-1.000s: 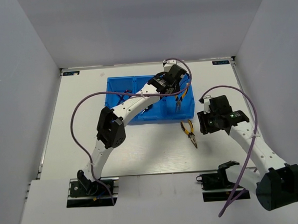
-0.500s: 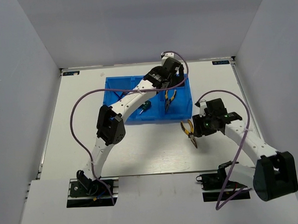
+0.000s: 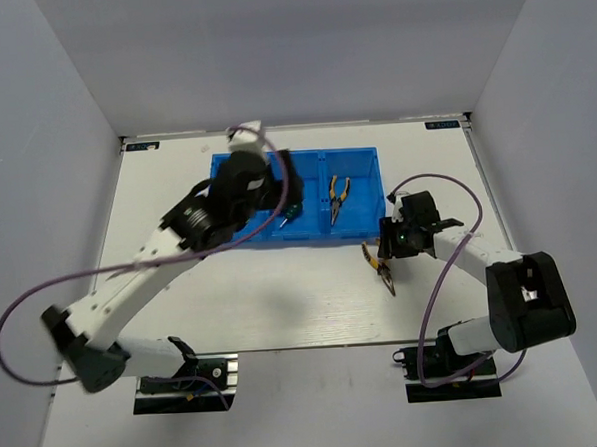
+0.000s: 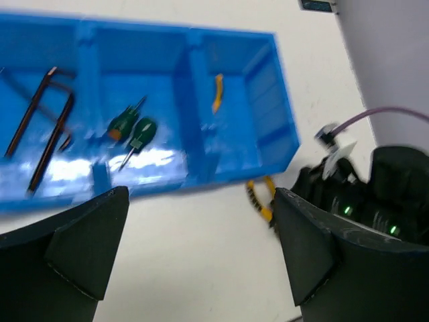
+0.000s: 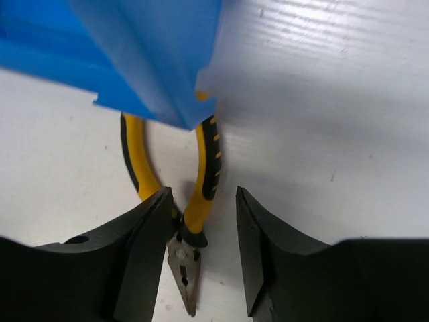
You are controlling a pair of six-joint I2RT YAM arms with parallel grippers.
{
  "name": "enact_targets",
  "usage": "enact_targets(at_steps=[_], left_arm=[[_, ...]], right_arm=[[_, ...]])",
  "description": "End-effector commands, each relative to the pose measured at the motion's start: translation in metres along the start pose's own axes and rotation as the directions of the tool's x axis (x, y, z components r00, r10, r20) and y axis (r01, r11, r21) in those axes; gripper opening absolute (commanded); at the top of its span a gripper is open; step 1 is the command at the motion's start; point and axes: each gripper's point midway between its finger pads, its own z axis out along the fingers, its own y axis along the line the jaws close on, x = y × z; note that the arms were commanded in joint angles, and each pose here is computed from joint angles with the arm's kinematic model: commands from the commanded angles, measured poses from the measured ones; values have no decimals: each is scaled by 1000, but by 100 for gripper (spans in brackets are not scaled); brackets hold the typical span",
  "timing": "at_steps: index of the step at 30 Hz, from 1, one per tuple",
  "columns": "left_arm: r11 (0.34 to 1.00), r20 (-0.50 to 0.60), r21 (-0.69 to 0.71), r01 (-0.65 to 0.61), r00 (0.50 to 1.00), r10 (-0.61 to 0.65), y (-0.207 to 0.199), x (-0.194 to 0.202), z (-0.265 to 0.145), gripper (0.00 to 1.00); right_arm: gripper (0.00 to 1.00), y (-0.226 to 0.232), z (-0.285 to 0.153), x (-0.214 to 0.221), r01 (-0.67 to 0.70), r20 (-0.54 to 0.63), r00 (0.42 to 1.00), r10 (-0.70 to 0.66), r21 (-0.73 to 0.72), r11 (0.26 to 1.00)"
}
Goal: Sort the tools into containers
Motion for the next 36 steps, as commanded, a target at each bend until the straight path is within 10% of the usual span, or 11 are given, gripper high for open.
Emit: enact_targets(at_steps=[1,9,14,24,36], left_arm=[[989,-69,-137,53,996,-63,54,53,-23,100],[957,-154,-245,157,968,-199,112,127,-70,100],[950,-143,-268,158,969,-201,116,127,-70,100],[943,-142,-302,137,972,-187,125,133,-69,100],[935,-190,-315,165,954,-232,136,163,-75,100]], right_arm=[[48,-8,6,-22,-19,83,996,15,57,998],[30,-9,18,11,-48,12,999,47,64,997],[0,-12,6,28,-54,-67,996,60,89,995],[0,69,-78,25,153,-65,980,-189,-362,920],[0,50,-66,-153,131,353,929,-110,-36,991]])
